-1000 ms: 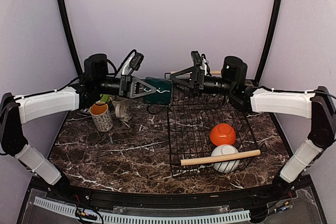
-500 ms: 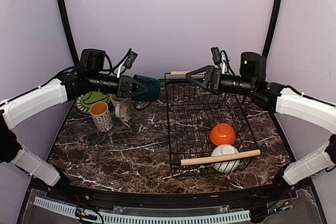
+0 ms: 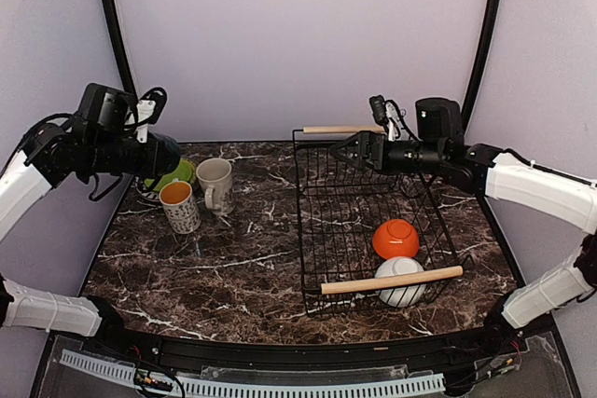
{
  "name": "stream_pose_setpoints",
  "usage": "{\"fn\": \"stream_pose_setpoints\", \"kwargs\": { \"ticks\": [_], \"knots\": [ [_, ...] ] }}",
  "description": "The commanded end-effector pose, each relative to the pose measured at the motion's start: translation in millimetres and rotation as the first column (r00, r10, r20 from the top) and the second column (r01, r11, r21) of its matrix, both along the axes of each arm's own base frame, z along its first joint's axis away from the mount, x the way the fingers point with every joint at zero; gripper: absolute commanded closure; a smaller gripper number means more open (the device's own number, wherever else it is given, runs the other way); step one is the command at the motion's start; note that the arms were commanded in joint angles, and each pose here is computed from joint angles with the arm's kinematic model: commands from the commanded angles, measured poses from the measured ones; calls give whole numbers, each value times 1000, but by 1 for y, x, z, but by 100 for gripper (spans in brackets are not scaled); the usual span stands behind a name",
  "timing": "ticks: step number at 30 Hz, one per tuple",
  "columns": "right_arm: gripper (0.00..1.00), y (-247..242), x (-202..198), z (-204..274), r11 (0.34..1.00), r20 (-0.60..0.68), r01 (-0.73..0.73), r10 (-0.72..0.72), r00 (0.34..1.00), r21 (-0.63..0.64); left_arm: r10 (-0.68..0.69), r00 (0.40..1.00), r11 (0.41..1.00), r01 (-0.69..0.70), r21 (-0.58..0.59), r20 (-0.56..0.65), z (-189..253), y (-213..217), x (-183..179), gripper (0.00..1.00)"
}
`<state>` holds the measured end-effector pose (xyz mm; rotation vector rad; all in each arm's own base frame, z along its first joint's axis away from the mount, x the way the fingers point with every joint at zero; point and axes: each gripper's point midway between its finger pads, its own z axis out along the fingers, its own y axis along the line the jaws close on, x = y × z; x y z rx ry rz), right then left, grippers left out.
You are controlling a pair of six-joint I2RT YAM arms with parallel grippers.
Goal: Unload the mixed dishes from the dish rack
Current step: Place the cup at the center of the board.
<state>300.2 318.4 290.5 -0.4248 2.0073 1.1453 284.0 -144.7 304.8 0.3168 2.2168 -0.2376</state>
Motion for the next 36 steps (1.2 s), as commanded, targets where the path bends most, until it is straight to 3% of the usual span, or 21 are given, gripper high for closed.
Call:
{"fn": "stream_pose_setpoints", "kwargs": {
  "ticks": [1, 5, 10, 21, 25, 36],
  "knots": [
    [1, 8, 6, 6, 1000, 36, -18, 19, 999, -12, 290, 952, 935, -303, 183, 96, 11, 82, -20, 99],
    [1, 7, 7, 3, 1000, 33, -17, 18, 999, -23, 419, 903, 876, -430, 220, 96, 2, 115, -23, 99],
    [1, 1, 5, 4, 999, 37, 1, 1, 999, -42, 493, 861, 868, -477, 138, -125, -53, 131, -5, 99],
    [1, -38, 9, -6, 972, 40, 177, -172, 984, -157, 446, 781, 881, -470, 58, -437, -149, 121, 21, 99],
    [1, -55, 10, -11, 953, 31, 258, -257, 966, -158, 418, 767, 886, -462, 32, -487, -166, 116, 26, 99],
    [1, -64, 3, 4, 957, 82, 266, -257, 963, -119, 421, 715, 884, -462, 75, -559, -201, 118, 27, 99]
  ]
}}
